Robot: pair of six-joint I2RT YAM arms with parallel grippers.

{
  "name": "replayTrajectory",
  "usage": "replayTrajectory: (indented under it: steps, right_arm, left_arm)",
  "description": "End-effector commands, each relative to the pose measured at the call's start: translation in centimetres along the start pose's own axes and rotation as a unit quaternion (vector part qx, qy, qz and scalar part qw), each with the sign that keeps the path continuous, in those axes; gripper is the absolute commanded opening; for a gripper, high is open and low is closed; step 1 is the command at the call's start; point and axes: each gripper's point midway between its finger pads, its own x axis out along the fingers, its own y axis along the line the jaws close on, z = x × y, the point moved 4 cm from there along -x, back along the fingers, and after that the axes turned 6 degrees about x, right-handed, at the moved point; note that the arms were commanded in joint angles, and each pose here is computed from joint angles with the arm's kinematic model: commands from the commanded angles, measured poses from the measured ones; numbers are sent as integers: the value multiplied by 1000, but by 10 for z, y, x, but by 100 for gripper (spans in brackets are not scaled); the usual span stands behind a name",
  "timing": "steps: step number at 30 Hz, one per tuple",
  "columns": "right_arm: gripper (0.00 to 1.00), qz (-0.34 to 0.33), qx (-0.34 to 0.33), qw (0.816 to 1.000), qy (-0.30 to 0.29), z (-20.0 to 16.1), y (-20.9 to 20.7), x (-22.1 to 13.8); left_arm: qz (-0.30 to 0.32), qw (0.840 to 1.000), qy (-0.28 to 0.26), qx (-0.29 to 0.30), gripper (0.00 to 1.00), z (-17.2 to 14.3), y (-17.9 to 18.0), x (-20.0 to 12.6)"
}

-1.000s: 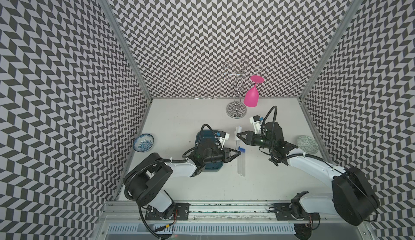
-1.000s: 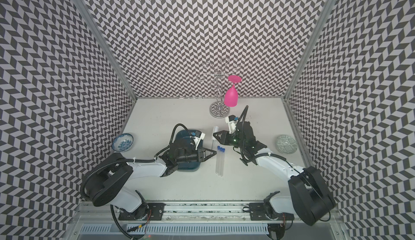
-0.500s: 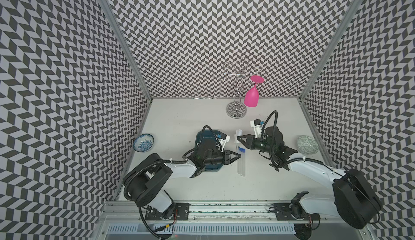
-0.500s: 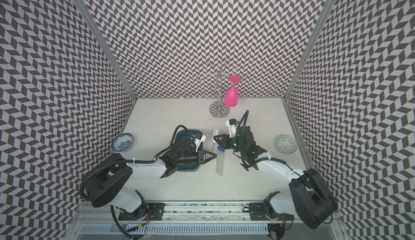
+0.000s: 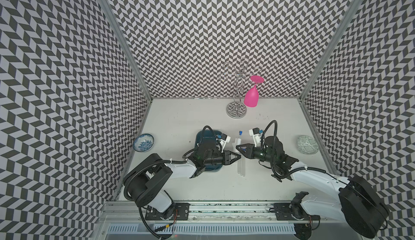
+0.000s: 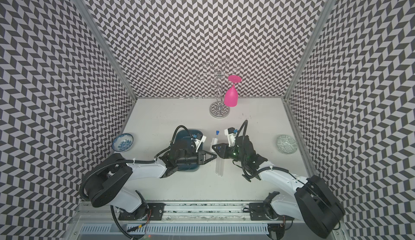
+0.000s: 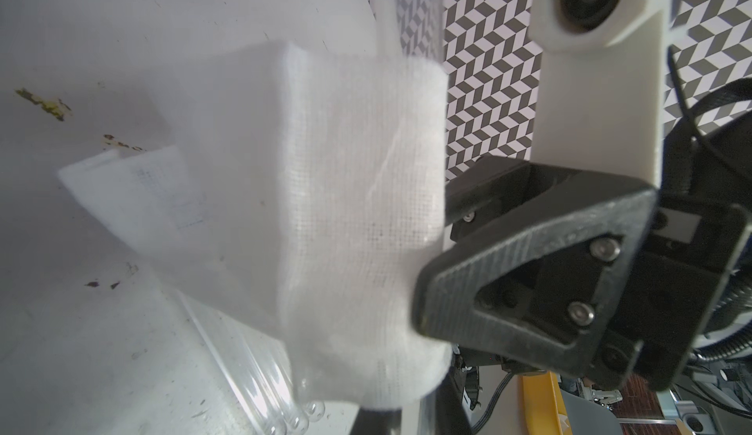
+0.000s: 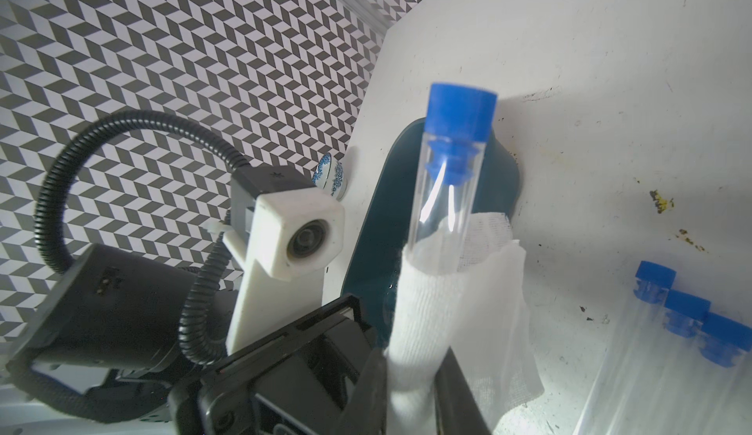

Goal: Wipe the exteriors of test tubes
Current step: Wipe the dirt from the test tube.

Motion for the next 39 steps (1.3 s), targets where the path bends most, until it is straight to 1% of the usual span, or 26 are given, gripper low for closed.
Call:
replayTrajectory:
  steps: [1,5,8,11,15,19,24,29,32,35,39]
  right_arm:
    - [21,3,-15,1000,-3,11,7,10]
    - [21,-16,-36,999,-24,42,11,18]
    - [21,-17,-44,998,-33,62,12,22]
    - [21,-16,-49,998,-33,73,7,24]
    - [21,-19,-50,998,-35,77,2,25]
    - [21,-10,-41,999,-15,66,0,26]
    - [22,-15,-32,999,5,35,-1,20]
    - [22,-3,0,1000,24,-1,-4,12]
    - [22,5,16,999,30,-14,-8,9]
    - [22,6,20,999,38,-19,-11,11]
    - [22,-9,-8,1000,26,-1,-6,19]
  left_arm:
    - [-53,998,-17,42,9,11,-26,-1]
    - [-52,998,-17,42,9,10,-26,-2]
    - [-53,997,-20,43,9,11,-28,-4]
    - [-54,997,-22,44,9,12,-28,-4]
    - [-55,997,-22,45,9,12,-29,-4]
    - [-56,997,-20,44,9,12,-28,-2]
    - [-58,997,-21,45,9,15,-28,0]
    - [-57,997,-20,43,10,14,-25,1]
    - [-57,997,-19,43,9,14,-24,2]
    - [-58,997,-17,43,10,13,-24,2]
    - [-59,997,-16,43,10,13,-25,1]
